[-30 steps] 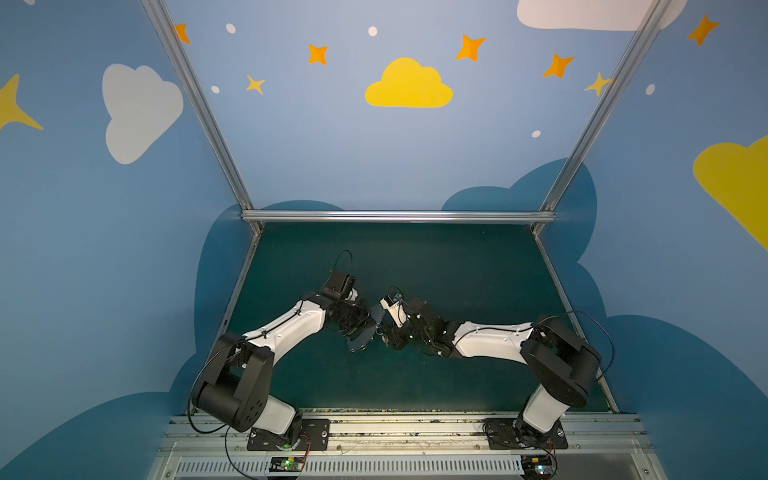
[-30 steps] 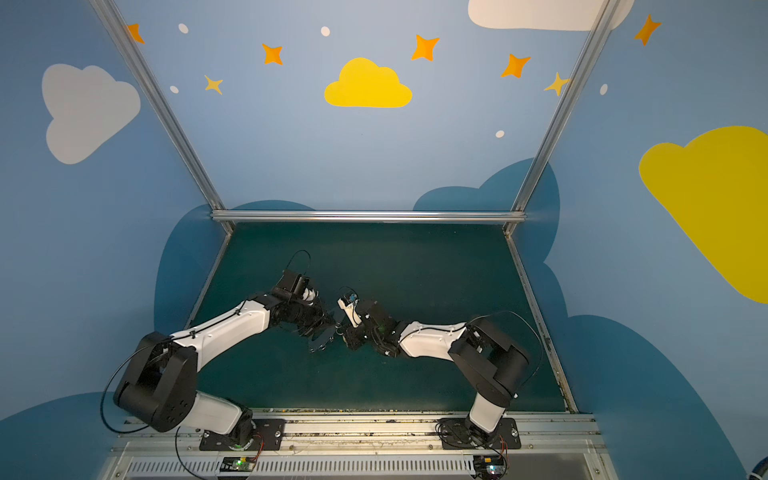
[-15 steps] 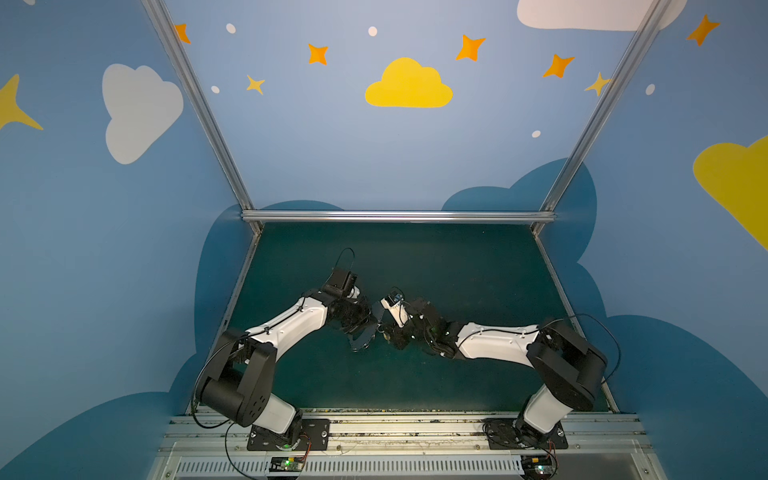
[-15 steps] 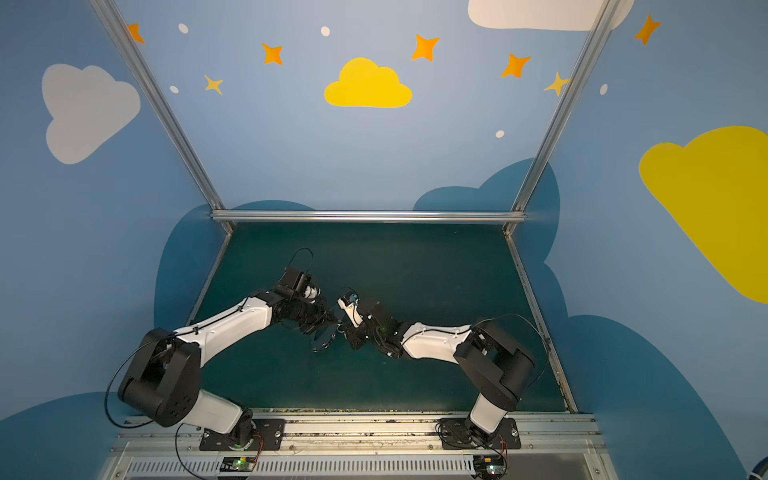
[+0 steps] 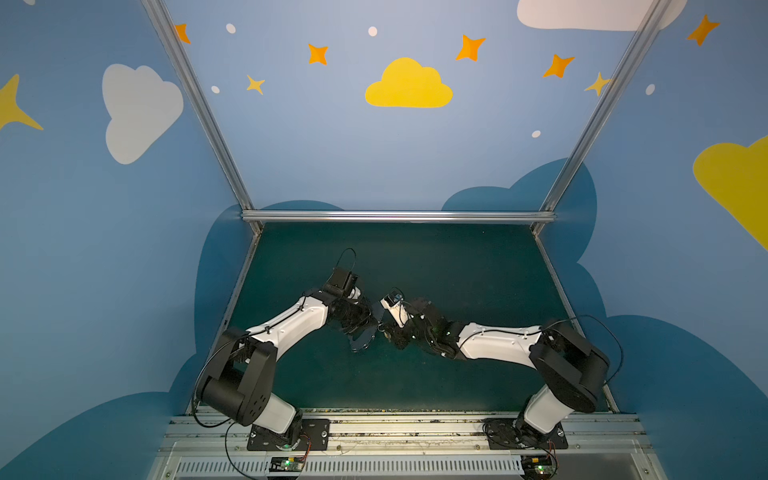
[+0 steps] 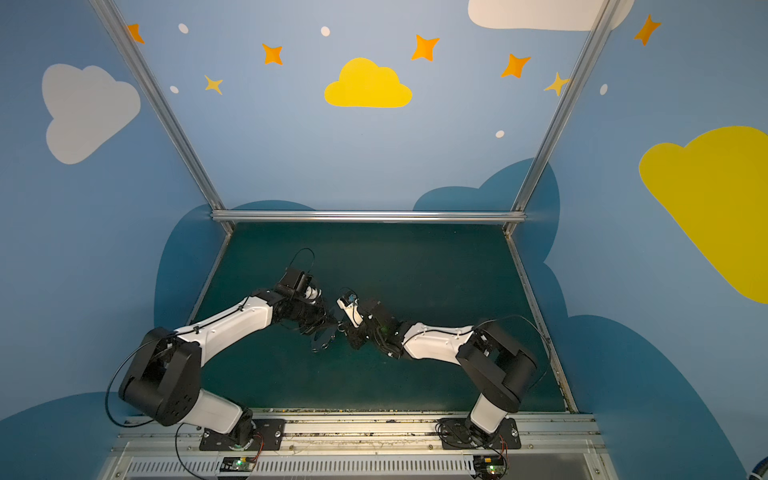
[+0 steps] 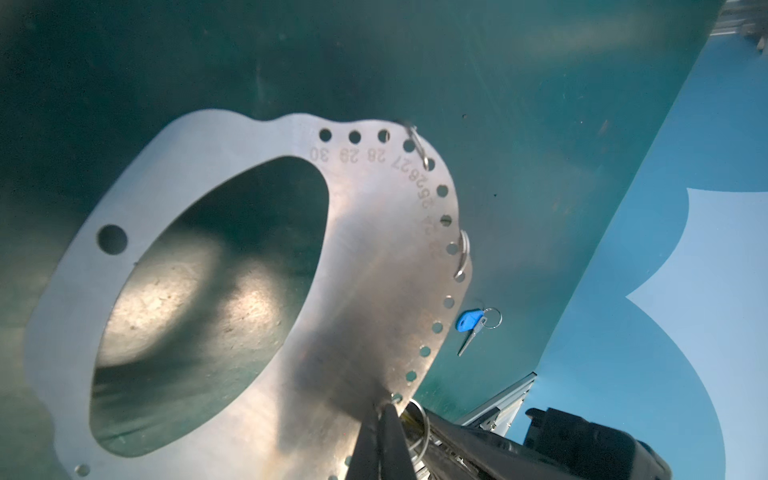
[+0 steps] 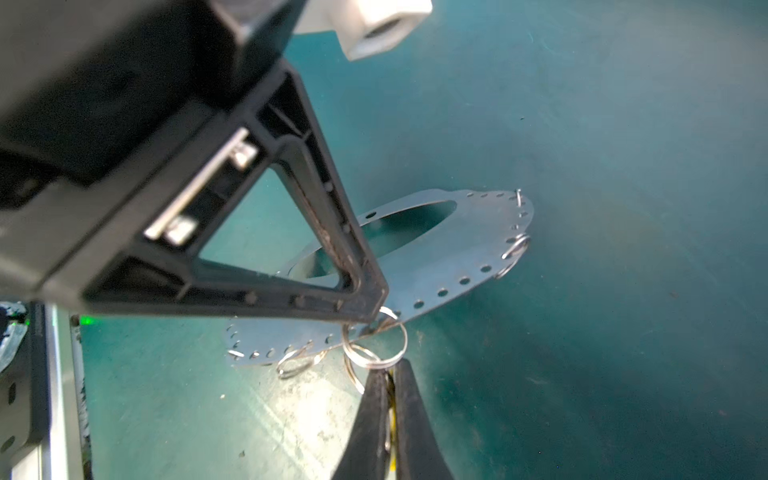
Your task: Put the keys on the keyring
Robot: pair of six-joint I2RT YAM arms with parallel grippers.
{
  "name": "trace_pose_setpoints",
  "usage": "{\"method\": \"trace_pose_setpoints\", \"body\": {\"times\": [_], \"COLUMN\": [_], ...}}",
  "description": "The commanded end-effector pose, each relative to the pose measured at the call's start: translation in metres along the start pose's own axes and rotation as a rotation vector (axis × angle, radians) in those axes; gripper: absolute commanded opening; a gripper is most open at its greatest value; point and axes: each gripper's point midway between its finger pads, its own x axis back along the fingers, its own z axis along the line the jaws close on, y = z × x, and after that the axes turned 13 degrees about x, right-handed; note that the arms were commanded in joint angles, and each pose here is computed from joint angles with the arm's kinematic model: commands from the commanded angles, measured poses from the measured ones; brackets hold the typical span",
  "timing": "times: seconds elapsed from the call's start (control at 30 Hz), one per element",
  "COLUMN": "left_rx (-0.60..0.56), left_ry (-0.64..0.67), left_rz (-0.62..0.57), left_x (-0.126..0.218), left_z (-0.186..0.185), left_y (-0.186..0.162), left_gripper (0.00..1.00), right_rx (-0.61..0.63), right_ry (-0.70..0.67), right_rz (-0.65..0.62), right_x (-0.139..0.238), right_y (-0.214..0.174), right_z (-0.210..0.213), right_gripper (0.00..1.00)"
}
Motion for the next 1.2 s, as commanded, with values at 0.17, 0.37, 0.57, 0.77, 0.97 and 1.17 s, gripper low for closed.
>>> {"method": "trace_pose_setpoints", "body": {"times": [0.17, 0.37, 0.57, 0.77, 0.97, 1.17], "left_rx": [-0.014, -0.018, -0.02, -0.029, -0.029, -0.072], "left_ry": [0.047, 0.063, 0.062, 0.075, 0.118, -0.019], "left_rz": [0.03, 0.029, 0.029, 0.015, -0.02, -0.027], "left_x": [-0.003, -0.002, -0.001, 0.0, 0.001, 0.006], "left_z": [0.007, 0.01, 0.009, 0.012, 0.02, -0.005], "left_y": [-0.005, -0.005, -0.006, -0.004, 0.0, -0.005], "left_gripper": [0.04, 0.04, 0.04, 0.04, 0.08, 0.21], "right_rx": [0.069, 0.098, 0.115, 0.098, 0.043, -0.02], "right_ry": [-0.041, -0.061, -0.077, -0.08, -0.045, -0.015], "right_rz": [-0.106, -0.113, -0.118, -0.101, -0.059, -0.052], "right_x": [0.016, 0.021, 0.025, 0.023, 0.026, 0.044], "right_y": [0.033, 0.035, 0.037, 0.034, 0.018, 0.005], "right_z": [-0.004, -0.006, -0.009, -0.01, -0.009, -0.011], "right_gripper": [0.0, 0.0, 0.0, 0.0, 0.0, 0.0]}}
